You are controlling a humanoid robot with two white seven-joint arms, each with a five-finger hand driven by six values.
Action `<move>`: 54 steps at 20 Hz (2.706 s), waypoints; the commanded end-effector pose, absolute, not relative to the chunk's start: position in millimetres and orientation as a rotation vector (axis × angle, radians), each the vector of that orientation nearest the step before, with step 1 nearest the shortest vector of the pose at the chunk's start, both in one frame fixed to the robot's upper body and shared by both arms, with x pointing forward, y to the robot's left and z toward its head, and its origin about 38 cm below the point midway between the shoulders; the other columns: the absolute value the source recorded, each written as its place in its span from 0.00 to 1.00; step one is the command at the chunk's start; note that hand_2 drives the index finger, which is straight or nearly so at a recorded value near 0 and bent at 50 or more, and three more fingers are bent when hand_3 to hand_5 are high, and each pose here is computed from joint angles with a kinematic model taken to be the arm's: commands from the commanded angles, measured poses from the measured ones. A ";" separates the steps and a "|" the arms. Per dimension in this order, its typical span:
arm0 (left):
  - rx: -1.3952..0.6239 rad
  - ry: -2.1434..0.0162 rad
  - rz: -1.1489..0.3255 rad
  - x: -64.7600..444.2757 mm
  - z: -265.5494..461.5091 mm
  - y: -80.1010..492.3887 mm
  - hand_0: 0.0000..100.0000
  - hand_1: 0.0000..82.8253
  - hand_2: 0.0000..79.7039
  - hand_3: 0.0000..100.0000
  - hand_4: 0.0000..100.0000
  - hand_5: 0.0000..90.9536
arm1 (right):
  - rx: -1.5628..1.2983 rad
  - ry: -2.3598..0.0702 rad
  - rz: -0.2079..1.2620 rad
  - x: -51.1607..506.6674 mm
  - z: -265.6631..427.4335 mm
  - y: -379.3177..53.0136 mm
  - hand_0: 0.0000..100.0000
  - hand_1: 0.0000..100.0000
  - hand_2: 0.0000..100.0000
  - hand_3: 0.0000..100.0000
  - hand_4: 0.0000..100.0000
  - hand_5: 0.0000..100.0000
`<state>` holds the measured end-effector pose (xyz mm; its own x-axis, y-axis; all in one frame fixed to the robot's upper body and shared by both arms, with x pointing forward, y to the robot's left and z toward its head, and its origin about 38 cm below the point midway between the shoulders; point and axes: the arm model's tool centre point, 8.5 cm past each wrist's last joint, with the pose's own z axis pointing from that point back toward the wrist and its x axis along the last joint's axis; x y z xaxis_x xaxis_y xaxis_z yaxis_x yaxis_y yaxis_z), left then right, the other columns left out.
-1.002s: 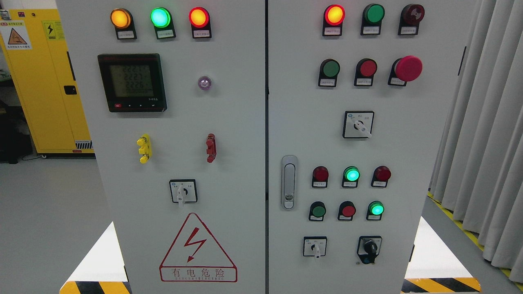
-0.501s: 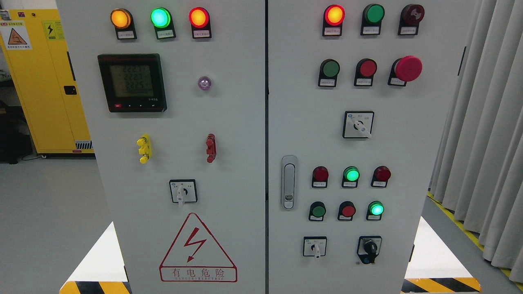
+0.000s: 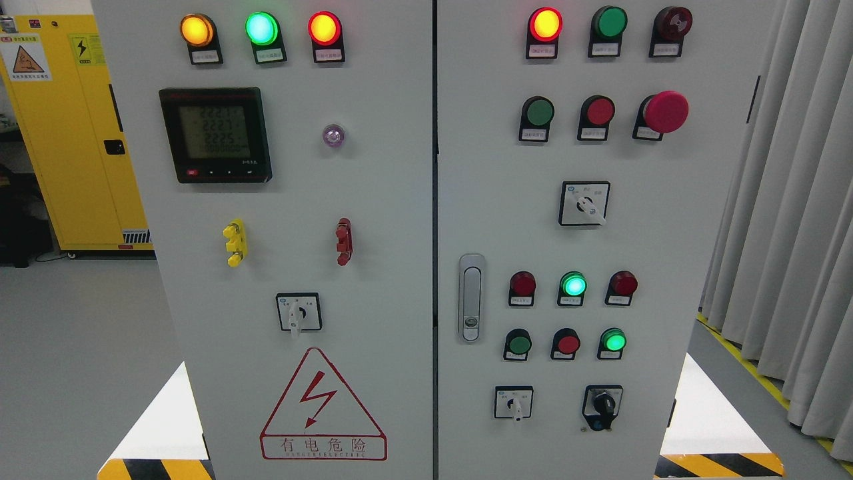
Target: Turn on light switch 1
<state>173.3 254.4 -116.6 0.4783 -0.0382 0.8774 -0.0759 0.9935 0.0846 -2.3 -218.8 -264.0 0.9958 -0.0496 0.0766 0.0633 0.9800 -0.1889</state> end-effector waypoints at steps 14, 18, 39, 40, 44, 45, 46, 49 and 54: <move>0.110 -1.852 0.137 264.7 133.4 242.5 0.11 0.75 0.73 0.84 0.81 0.84 | -0.192 -0.072 -0.057 -2.2 -264.0 -218.7 0.00 0.50 0.04 0.00 0.00 0.00; 0.143 -1.842 0.167 286.2 149.2 241.9 0.11 0.76 0.75 0.87 0.82 0.86 | -0.192 -0.072 -0.057 -2.2 -264.0 -218.7 0.00 0.50 0.04 0.00 0.00 0.00; 0.188 -1.786 0.204 366.9 229.1 211.4 0.20 0.81 0.77 0.91 0.81 0.89 | -0.193 -0.072 -0.057 -2.2 -264.0 -218.9 0.00 0.50 0.04 0.00 0.00 0.00; 0.194 -1.783 0.201 369.1 232.2 211.2 0.20 0.81 0.77 0.91 0.81 0.89 | -0.192 -0.072 -0.057 -2.2 -264.0 -218.7 0.00 0.50 0.04 0.00 0.00 0.00; 0.225 -1.769 0.213 374.5 240.2 210.0 0.19 0.84 0.76 0.92 0.81 0.89 | -0.192 -0.072 -0.057 -2.2 -264.0 -218.7 0.00 0.50 0.04 0.00 0.00 0.00; 0.236 -1.763 0.213 375.5 242.2 209.5 0.17 0.85 0.76 0.92 0.81 0.89 | -0.192 -0.072 -0.057 -2.2 -264.0 -218.7 0.00 0.50 0.04 0.00 0.00 0.00; 0.245 -1.760 0.213 376.6 243.5 209.9 0.16 0.85 0.76 0.92 0.80 0.89 | -0.192 -0.072 -0.057 -2.2 -264.0 -218.7 0.00 0.50 0.04 0.00 0.00 0.00; 0.271 -1.766 0.208 377.7 246.7 210.1 0.15 0.85 0.76 0.92 0.80 0.89 | -0.193 -0.072 -0.057 -2.2 -264.0 -218.9 0.00 0.50 0.04 0.00 0.00 0.00; 0.275 -1.744 0.219 382.5 251.0 209.9 0.14 0.85 0.76 0.93 0.80 0.89 | -0.193 -0.072 -0.057 -2.2 -264.0 -218.9 0.00 0.50 0.04 0.00 0.00 0.00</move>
<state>378.2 214.2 239.8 -0.1639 -0.0739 0.9837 -0.2918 0.9562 0.0232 -2.3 -218.8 -264.0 0.9958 -0.0496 0.0766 0.0633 0.9799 -0.1890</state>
